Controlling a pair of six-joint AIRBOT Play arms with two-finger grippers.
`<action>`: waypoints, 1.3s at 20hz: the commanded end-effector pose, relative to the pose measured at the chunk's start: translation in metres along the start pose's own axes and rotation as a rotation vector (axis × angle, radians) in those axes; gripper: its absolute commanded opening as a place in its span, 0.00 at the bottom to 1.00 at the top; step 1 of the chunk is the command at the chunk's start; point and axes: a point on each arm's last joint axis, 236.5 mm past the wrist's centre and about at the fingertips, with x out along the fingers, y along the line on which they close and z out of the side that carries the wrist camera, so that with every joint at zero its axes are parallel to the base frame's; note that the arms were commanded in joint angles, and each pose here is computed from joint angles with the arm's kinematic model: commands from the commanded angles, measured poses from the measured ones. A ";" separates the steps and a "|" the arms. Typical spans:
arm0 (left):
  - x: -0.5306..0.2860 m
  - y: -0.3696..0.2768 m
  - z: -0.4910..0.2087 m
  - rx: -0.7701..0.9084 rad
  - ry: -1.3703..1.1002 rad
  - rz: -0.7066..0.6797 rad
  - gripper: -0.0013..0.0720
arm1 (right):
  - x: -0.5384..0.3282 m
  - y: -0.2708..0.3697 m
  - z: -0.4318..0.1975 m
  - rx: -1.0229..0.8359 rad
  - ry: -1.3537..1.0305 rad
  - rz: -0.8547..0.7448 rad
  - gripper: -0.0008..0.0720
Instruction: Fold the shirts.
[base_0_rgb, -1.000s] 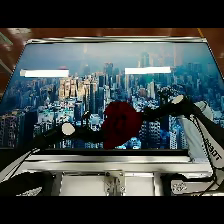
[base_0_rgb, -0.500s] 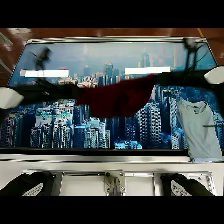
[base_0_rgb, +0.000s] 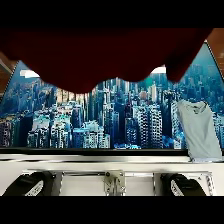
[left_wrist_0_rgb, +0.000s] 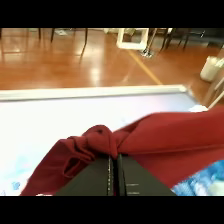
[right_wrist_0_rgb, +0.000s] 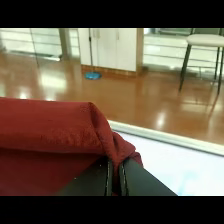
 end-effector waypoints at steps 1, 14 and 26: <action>-0.017 0.010 -0.055 0.022 0.240 0.049 0.08 | -0.022 0.007 -0.042 0.001 0.196 -0.004 0.09; 0.073 0.031 -0.365 -0.456 0.835 -0.011 0.08 | 0.128 -0.052 -0.287 0.500 0.600 -0.065 0.09; 0.152 0.020 -0.475 -0.647 0.895 0.016 0.08 | 0.218 -0.080 -0.451 0.966 0.663 -0.172 0.33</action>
